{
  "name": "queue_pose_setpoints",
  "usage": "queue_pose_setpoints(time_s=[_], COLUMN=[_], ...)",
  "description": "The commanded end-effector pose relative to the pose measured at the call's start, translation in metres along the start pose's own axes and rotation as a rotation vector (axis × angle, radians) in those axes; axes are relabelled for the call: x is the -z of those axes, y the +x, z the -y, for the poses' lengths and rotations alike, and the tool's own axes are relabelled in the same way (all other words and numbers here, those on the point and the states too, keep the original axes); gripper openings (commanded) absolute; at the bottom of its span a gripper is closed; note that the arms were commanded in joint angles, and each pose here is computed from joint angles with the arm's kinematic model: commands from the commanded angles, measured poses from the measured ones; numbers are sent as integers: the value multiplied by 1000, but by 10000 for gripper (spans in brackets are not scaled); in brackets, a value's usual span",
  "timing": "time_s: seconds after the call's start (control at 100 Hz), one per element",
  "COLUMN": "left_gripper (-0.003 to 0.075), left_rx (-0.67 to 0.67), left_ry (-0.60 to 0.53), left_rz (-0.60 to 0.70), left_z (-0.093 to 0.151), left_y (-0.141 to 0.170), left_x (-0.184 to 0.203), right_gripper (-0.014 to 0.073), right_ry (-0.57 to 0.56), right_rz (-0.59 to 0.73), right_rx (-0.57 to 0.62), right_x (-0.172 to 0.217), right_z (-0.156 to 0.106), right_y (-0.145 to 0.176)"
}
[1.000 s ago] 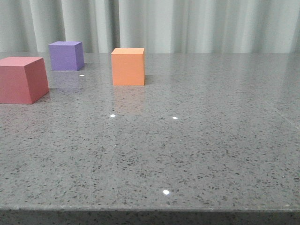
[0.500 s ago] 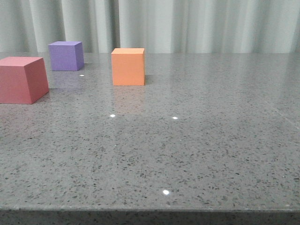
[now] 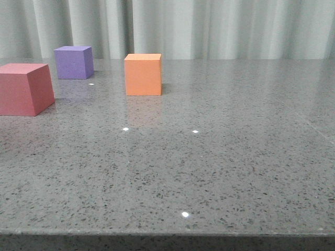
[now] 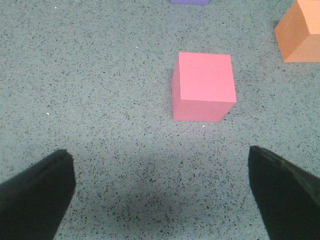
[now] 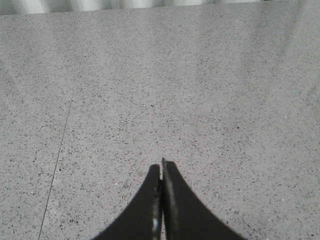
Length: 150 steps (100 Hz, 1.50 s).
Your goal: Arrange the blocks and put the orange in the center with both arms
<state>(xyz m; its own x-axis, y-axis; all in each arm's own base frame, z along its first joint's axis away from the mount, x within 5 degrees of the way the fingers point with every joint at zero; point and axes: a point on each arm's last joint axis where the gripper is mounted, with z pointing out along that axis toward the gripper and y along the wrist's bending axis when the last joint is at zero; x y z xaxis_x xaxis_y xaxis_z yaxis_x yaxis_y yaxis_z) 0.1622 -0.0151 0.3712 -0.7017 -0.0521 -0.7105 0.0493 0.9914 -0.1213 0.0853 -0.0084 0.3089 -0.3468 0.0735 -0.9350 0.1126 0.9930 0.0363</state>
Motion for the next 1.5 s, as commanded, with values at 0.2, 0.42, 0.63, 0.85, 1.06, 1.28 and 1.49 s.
queue_pose_setpoints(time_s=[0.2, 0.42, 0.63, 0.85, 1.06, 1.28, 1.49], left_gripper=[643, 640, 640, 639, 639, 639, 639], left_rx=[55, 57, 31, -14, -92, -141, -159], left_ry=[100, 183, 279, 284, 241, 180, 154], left_rz=[130, 145, 153, 136, 98, 55, 41], left_z=[11, 27, 62, 113, 164, 205, 221], left_y=[-23, -49, -79, -104, -121, -130, -130], left_x=[12, 4, -18, -57, -91, -124, -147], right_gripper=[-110, -110, -110, -110, -110, -110, -110], right_ry=[-18, -18, -18, -18, -18, -18, -18], right_rz=[96, 96, 96, 96, 96, 96, 96], right_rx=[16, 16, 16, 16, 16, 16, 16], right_x=[4, 4, 4, 4, 4, 4, 4], right_z=[-2, -2, -2, -2, -2, -2, -2], right_y=[-14, -14, -14, -14, -14, -14, -14])
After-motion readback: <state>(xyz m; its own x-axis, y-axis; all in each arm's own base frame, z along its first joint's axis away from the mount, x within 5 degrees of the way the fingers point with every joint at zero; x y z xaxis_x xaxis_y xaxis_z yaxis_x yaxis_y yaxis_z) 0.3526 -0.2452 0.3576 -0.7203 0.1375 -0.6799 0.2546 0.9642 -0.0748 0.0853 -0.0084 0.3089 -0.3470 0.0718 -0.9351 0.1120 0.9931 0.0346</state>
